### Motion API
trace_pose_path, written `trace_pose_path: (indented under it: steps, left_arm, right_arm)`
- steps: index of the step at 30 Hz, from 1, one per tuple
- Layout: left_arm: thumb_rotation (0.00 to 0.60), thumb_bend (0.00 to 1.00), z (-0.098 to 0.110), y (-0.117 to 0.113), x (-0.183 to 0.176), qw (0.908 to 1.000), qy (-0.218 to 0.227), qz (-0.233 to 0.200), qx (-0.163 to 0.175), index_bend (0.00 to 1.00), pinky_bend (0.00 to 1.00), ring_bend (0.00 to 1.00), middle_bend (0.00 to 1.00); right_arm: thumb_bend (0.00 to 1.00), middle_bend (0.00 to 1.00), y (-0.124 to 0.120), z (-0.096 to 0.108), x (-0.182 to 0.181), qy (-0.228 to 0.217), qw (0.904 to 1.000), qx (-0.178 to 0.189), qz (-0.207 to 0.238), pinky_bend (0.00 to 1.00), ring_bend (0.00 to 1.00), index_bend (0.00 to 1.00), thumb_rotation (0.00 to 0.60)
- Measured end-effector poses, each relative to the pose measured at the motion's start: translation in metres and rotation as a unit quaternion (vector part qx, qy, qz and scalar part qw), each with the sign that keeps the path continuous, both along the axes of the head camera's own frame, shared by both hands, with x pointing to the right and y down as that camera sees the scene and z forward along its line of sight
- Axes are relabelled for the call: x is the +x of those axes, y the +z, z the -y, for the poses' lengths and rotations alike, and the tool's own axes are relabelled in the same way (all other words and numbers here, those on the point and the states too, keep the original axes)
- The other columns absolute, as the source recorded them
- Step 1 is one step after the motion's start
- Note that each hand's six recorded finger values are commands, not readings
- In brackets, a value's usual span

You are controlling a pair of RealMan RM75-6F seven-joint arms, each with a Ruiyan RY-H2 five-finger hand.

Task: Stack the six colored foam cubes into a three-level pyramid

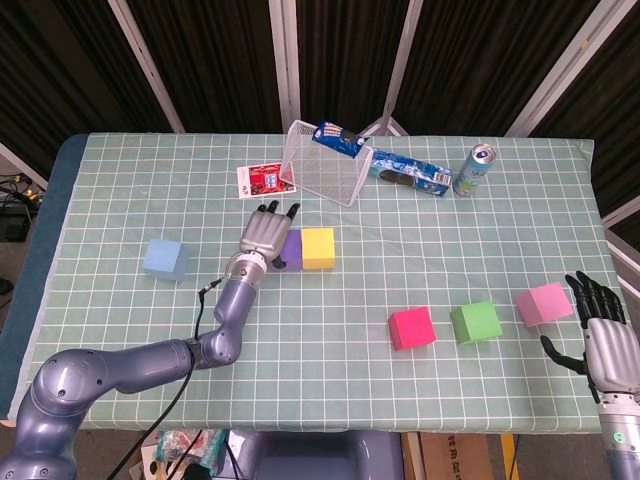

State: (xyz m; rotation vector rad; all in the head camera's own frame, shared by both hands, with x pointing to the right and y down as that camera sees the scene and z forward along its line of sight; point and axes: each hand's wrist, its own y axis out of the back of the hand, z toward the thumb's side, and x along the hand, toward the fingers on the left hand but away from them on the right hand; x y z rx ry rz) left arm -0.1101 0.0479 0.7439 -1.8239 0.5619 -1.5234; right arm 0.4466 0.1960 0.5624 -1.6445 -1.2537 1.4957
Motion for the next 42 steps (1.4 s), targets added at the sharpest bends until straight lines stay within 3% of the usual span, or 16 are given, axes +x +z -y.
trace_pose_path:
  steps: [42]
  left_arm:
    - [0.600,0.20,-0.007,0.005,0.016,0.9997,-0.009,-0.021,-0.001,0.06,0.17,0.08,0.43]
  right_arm:
    - [0.31,0.00,0.000,-0.001,0.001,0.005,1.0000,-0.002,0.002,0.00,0.00,0.00,0.600]
